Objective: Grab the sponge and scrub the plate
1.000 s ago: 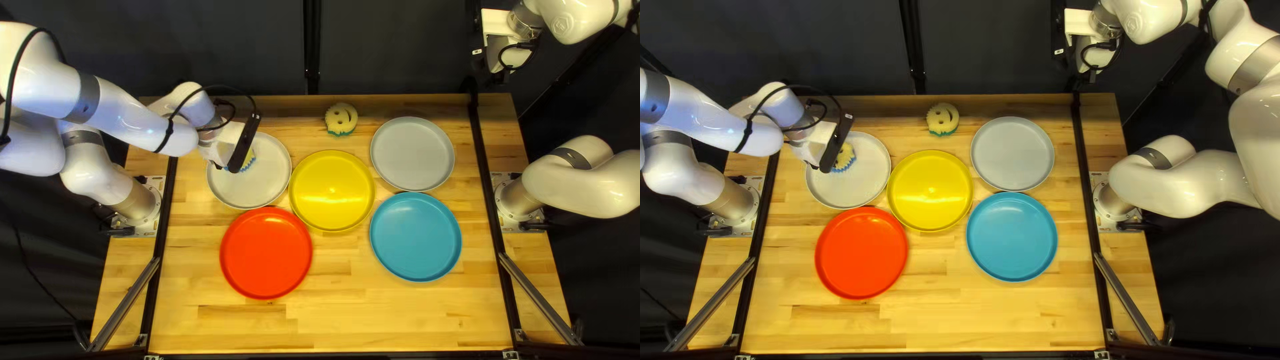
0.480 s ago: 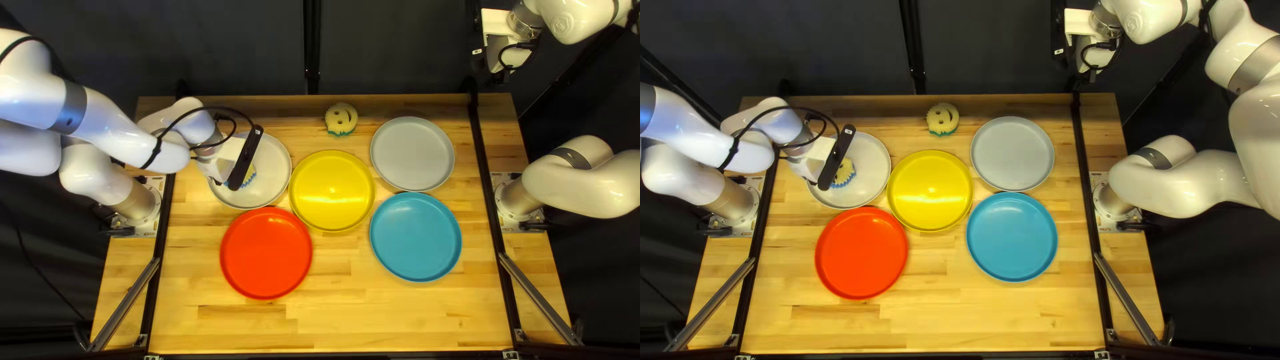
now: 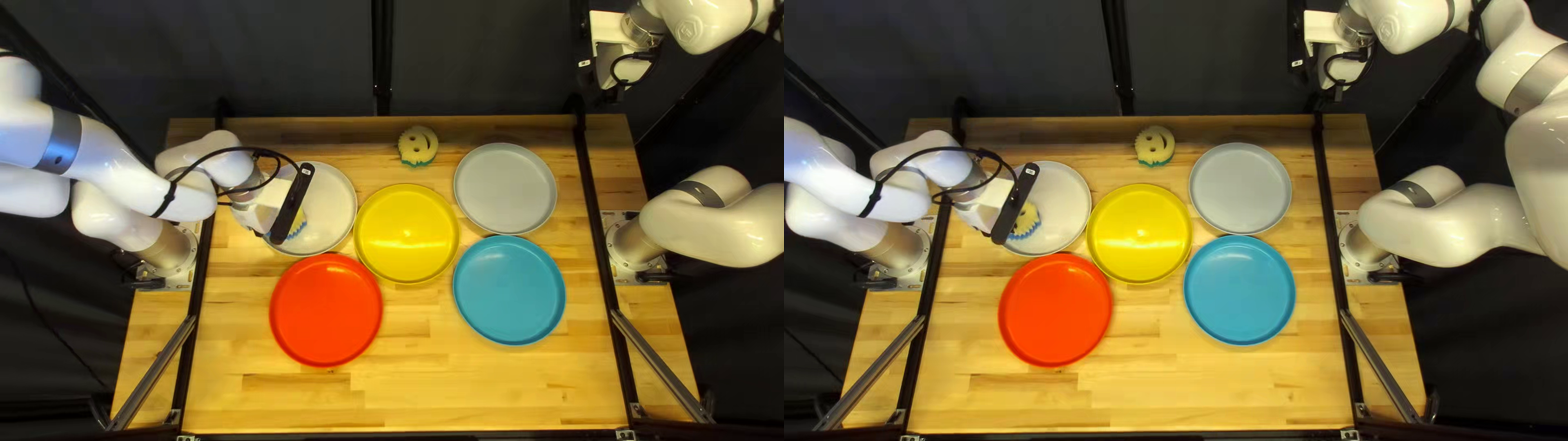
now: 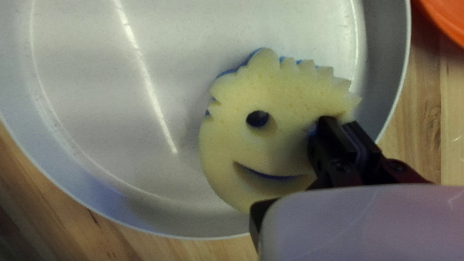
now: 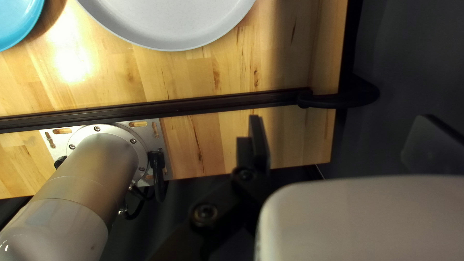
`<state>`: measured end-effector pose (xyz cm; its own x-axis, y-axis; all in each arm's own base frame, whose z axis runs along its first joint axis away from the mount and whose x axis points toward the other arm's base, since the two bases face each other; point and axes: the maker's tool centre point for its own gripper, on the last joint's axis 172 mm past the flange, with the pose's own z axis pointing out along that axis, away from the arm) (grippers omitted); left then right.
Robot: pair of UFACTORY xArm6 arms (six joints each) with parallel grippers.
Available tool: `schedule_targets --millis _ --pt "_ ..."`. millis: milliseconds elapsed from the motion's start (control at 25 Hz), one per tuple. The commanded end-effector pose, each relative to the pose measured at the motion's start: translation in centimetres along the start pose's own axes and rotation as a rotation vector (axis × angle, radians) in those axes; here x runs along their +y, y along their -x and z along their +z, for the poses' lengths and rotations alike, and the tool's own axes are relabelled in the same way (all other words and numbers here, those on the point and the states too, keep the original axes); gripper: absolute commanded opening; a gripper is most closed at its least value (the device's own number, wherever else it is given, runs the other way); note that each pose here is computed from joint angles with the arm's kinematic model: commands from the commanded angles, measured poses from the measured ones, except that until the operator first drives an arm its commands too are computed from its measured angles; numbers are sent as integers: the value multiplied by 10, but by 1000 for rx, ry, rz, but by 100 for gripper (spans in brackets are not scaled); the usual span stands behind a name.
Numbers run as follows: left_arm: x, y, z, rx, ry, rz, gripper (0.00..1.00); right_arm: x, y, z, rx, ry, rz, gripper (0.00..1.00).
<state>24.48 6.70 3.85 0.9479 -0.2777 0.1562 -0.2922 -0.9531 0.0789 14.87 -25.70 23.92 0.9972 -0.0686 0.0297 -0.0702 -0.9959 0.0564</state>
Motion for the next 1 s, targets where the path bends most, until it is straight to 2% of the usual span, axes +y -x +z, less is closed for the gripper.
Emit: schedule_targets --millis 40,280,720,880,1000 --pt "-14 8 1 2 2 -13 0 0 0 0 0 0 0 100" --pt "-5 3 9 6 6 -10 0 0 0 0 0 0 0 100" --pt "45 -43 11 30 -6 38 0 0 0 0 0 0 0 100" --pt "47 -53 13 36 -9 55 0 0 0 0 0 0 0 100" --pt "30 -43 14 32 -7 57 0 0 0 0 0 0 0 100"
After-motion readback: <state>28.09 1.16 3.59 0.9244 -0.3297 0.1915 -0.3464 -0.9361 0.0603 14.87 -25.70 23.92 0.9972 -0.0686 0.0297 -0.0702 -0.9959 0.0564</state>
